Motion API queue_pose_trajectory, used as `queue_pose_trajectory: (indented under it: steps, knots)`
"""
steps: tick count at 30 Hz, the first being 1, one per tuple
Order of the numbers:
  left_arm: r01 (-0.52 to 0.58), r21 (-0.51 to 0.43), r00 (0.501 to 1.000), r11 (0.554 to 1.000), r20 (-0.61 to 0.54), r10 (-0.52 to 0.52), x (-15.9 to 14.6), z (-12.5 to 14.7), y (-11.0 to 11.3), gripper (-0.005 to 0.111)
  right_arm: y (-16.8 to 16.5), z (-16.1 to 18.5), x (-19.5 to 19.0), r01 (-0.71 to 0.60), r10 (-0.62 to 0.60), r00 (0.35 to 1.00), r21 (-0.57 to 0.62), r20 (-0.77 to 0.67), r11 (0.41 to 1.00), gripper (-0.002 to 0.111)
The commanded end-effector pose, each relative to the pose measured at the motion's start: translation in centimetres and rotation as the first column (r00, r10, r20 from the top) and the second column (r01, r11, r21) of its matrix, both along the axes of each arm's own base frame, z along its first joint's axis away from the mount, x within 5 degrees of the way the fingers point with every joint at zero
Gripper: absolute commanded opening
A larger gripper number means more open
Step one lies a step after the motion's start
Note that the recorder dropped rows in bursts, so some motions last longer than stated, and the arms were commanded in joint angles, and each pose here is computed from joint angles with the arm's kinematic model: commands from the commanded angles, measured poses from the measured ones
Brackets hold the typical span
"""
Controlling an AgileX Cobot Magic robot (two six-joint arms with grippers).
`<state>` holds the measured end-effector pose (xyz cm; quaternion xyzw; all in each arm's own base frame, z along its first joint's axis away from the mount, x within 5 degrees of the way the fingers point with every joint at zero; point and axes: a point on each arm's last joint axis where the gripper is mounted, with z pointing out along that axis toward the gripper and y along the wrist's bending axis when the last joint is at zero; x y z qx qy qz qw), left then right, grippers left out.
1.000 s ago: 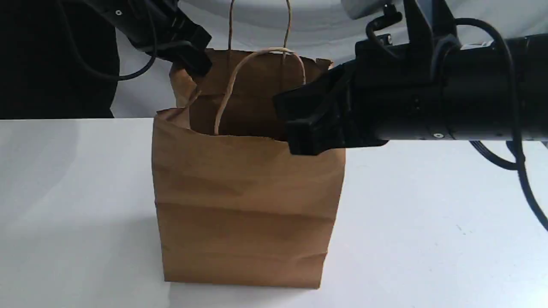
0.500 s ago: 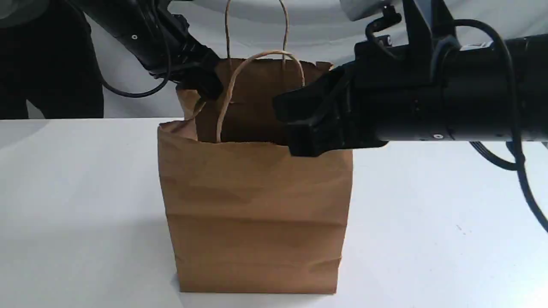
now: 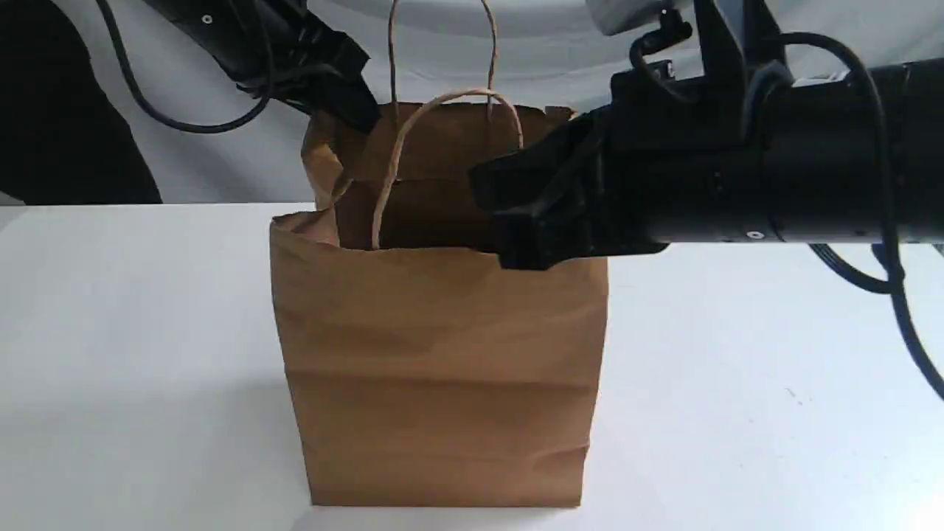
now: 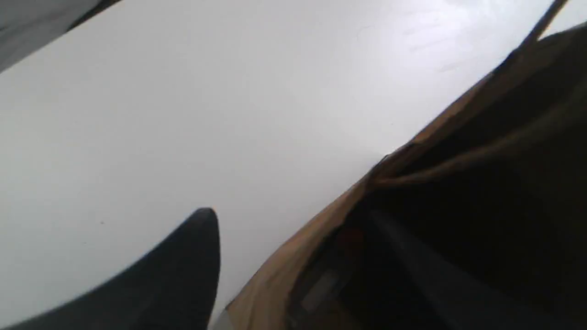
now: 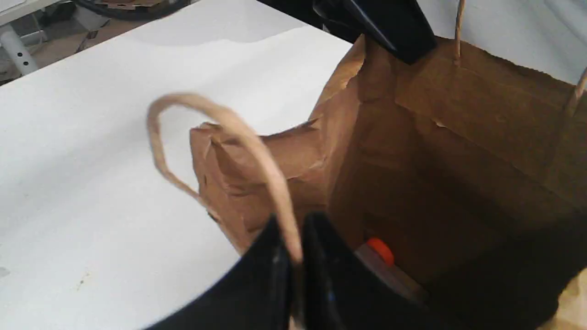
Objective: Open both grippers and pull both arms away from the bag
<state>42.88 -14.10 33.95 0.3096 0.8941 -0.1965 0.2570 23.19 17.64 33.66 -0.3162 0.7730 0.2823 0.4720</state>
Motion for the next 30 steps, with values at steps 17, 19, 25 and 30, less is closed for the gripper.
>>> queue_pose_trajectory:
  steps: [17, 19, 25, 30]
  knots:
    - [-0.058, 0.055, 0.994, 0.997, 0.095, 0.052, -7.3, 5.9, 3.7, 0.001, -0.3, 0.0, 0.0, 0.016, -0.016, 1.000, 0.005, 0.005, 1.000, 0.048]
    - [-0.052, 0.064, 0.996, 0.997, 0.080, 0.047, -8.4, 5.6, 4.0, 0.000, -0.3, 0.1, 0.0, 0.015, -0.015, 1.000, 0.002, 0.010, 1.000, 0.048]
    - [-0.119, 0.022, 0.985, 0.993, 0.127, 0.115, -13.2, 5.2, 5.6, 0.000, -1.1, 1.8, -1.3, 0.004, -0.005, 0.997, 0.013, 0.072, 1.000, 0.048]
    - [-0.172, -0.061, 0.958, 0.983, 0.224, 0.181, -17.9, 4.5, 6.4, 0.000, -2.6, 4.5, -3.7, -0.008, 0.005, 0.980, 0.015, 0.197, 1.000, 0.032]
